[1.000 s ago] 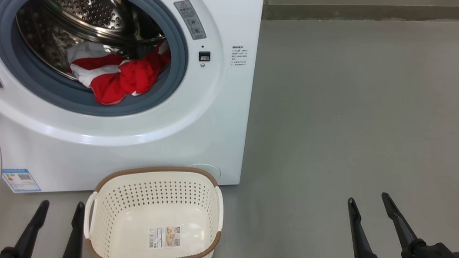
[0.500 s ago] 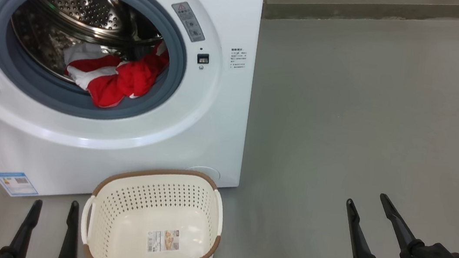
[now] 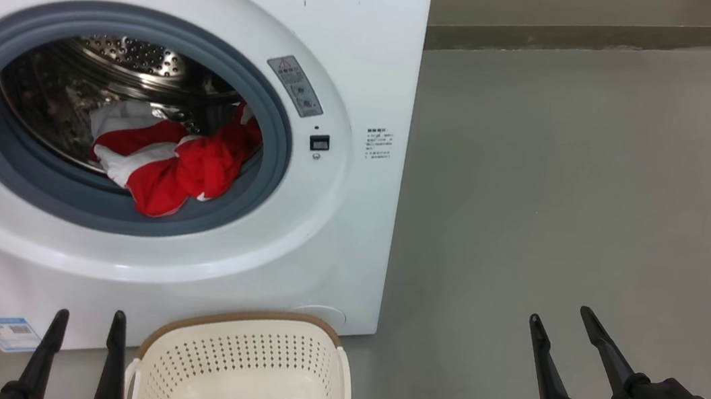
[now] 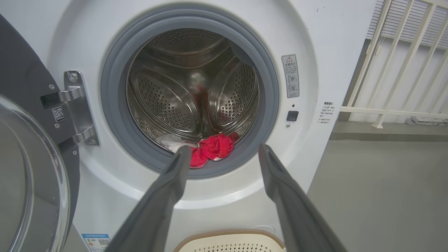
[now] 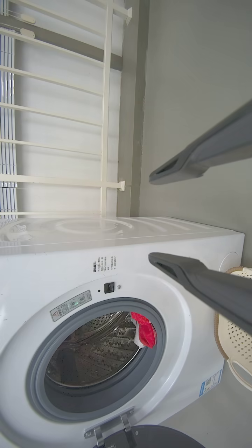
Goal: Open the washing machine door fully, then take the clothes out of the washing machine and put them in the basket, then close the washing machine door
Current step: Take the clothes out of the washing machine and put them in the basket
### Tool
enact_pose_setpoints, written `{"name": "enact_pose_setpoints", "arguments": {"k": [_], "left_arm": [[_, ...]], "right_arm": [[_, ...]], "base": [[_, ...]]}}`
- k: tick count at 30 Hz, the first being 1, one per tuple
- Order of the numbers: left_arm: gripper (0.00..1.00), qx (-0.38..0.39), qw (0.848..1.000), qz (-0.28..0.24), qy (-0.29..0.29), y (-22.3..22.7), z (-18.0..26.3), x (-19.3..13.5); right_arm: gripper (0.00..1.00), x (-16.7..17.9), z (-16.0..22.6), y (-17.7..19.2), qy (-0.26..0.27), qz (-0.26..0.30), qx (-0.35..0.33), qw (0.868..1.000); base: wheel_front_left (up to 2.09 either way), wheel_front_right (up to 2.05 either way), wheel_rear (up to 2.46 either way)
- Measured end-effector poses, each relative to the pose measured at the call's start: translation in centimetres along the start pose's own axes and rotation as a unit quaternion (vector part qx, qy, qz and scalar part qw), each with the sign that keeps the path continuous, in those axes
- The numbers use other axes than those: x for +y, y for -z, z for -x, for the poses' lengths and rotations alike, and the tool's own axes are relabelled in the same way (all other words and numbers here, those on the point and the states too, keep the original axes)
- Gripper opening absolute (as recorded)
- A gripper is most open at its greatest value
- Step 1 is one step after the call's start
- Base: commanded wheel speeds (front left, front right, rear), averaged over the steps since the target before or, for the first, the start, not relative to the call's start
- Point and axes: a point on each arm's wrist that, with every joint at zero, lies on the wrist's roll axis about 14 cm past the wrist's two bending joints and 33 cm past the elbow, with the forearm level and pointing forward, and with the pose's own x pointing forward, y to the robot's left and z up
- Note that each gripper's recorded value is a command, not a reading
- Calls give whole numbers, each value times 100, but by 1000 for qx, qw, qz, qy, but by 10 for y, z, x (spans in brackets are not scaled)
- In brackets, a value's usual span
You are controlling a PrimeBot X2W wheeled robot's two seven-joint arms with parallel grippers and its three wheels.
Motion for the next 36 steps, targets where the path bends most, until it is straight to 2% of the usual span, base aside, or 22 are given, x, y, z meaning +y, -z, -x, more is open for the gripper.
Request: {"name": "enact_pose_setpoints", "arguments": {"k": [18,36], "left_arm": [[100,-2,1000,0,3,-1,0,-2],[100,10,1000,10,-26,9,-13,7]], "right_arm": [[100,0,0,-3,-5,7,-3,1000],[100,10,-7,10,-23,7,17,1000]], "base": [[18,-18,0],[0,0,0]]}}
